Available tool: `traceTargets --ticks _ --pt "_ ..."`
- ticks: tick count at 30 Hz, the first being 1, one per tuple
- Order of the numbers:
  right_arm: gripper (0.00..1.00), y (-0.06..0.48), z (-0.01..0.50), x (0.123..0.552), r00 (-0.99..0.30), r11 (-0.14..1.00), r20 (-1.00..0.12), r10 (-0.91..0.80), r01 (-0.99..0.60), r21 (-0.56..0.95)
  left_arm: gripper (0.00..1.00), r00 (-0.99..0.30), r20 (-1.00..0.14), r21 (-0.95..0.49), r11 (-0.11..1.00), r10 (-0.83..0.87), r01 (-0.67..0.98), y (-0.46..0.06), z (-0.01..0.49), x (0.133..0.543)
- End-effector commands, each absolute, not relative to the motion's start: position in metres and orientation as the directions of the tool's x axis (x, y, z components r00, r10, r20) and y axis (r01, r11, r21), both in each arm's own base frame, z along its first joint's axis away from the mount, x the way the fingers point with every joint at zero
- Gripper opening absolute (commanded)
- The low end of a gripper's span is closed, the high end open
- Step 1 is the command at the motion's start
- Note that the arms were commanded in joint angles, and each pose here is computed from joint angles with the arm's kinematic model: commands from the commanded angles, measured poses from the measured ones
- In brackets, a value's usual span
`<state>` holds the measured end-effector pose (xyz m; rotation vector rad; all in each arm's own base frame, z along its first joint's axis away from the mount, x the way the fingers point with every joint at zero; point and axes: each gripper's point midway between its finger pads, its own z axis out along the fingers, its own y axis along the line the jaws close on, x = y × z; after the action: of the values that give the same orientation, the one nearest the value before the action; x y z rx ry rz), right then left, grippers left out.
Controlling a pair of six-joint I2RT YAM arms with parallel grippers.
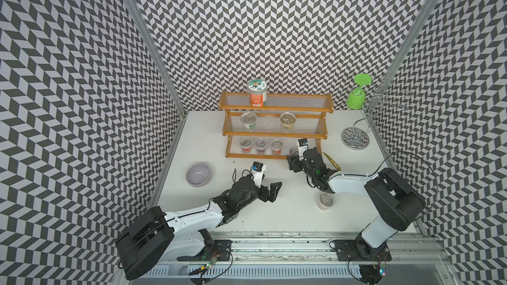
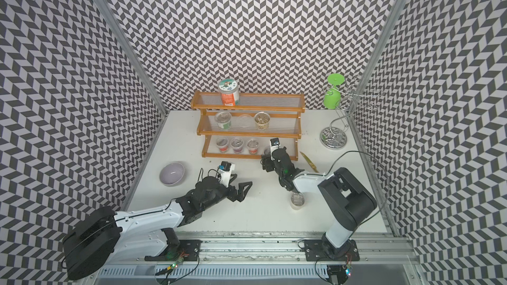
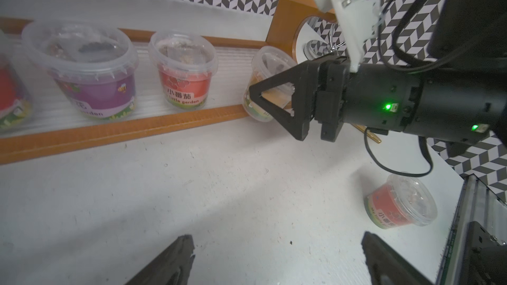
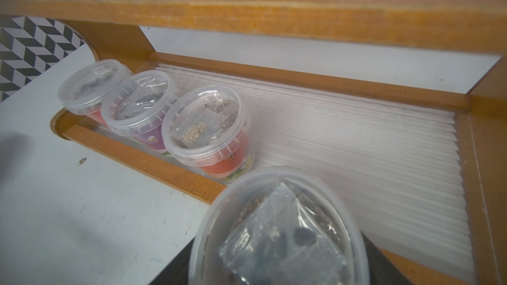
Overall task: Place the seed container on the shelf
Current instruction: Place the seed jar on the shelf.
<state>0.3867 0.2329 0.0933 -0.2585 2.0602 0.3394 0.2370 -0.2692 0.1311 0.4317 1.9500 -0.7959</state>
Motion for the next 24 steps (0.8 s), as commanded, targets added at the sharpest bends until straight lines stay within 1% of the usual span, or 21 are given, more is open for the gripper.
traceTargets --ticks 1,5,12,17,24 --pt "0.76 0.235 0.112 0.403 -0.416 0.944 -0.909 0.020 -0.293 0.155 1.00 -0.347 -0.936 -0.291 0.704 -0.067 0.648 -0.273 0.157 0.244" --pt "0.76 0.235 0.111 0.410 -0.419 0.948 -0.908 0.025 -0.278 0.155 1.00 -0.317 -0.948 -0.246 0.703 -0.031 0.667 -0.281 0.160 0.249" --pt "0.76 0.238 0.109 0.420 -0.423 0.953 -0.906 0.014 -0.269 0.140 1.00 -0.347 -0.938 -0.240 0.707 0.008 0.665 -0.288 0.151 0.254" --pt "0.76 0.240 0.111 0.424 -0.422 0.952 -0.906 0.012 -0.272 0.139 0.99 -0.342 -0.939 -0.221 0.706 0.032 0.673 -0.292 0.146 0.257" --pt "0.76 0.242 0.115 0.428 -0.414 0.953 -0.910 0.006 -0.274 0.131 1.00 -0.328 -0.944 -0.218 0.720 0.014 0.659 -0.293 0.149 0.264"
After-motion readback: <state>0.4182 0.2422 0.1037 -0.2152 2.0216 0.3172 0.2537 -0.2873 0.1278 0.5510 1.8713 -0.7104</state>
